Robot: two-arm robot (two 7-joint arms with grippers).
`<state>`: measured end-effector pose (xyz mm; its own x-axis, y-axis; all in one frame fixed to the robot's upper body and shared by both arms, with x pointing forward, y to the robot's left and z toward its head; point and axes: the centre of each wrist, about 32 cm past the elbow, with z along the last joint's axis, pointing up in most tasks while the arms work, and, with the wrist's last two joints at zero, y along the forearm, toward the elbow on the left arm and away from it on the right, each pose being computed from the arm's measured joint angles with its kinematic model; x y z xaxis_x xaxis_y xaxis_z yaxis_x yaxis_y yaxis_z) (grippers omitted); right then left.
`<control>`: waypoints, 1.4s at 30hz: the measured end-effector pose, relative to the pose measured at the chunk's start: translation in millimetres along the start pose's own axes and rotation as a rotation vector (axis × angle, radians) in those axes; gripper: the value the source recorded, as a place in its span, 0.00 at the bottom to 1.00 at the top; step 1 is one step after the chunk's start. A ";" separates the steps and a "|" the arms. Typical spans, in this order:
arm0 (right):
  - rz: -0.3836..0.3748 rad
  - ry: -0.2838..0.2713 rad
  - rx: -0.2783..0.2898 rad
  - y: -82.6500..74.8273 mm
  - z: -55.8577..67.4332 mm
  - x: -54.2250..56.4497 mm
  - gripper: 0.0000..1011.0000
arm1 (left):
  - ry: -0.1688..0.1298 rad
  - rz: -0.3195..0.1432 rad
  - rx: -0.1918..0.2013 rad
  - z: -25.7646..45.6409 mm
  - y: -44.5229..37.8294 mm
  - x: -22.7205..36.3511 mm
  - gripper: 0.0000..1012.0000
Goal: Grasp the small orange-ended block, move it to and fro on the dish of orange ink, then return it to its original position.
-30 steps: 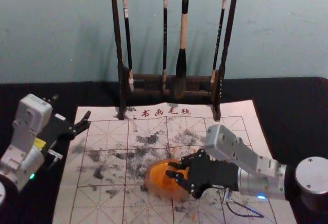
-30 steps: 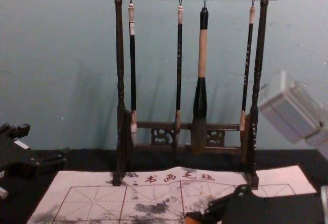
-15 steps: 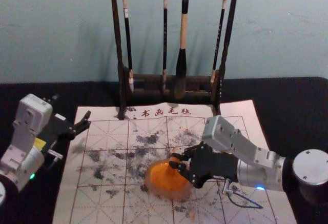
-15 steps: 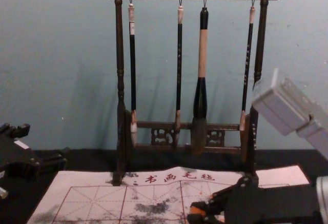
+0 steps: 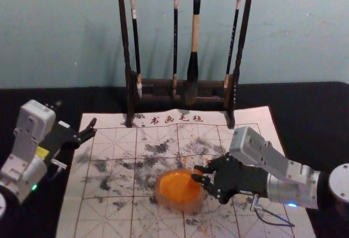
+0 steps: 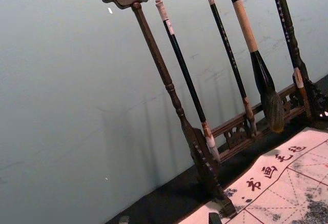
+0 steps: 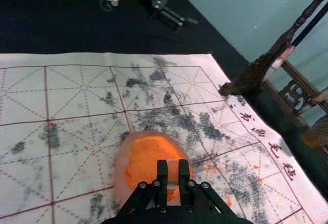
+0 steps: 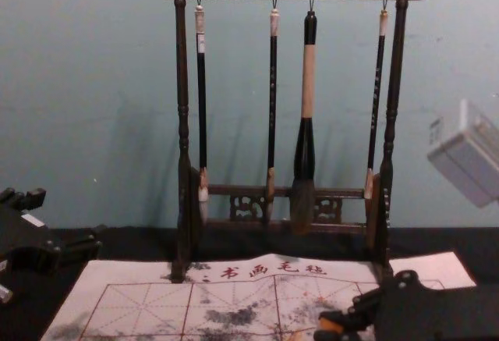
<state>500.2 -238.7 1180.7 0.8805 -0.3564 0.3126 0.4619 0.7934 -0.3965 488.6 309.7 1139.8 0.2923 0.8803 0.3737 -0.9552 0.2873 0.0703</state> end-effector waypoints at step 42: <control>0.064 -0.029 -0.011 25.4 15.8 -10.3 0.09 | 0.000 0.000 0.000 0.0 0.0 0.0 0.99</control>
<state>501.1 -207.0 1181.0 0.9049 -0.2908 0.3108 0.4061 0.8083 -0.4263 488.6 309.7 1139.8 0.2923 0.8803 0.3737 -0.9552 0.2873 0.0703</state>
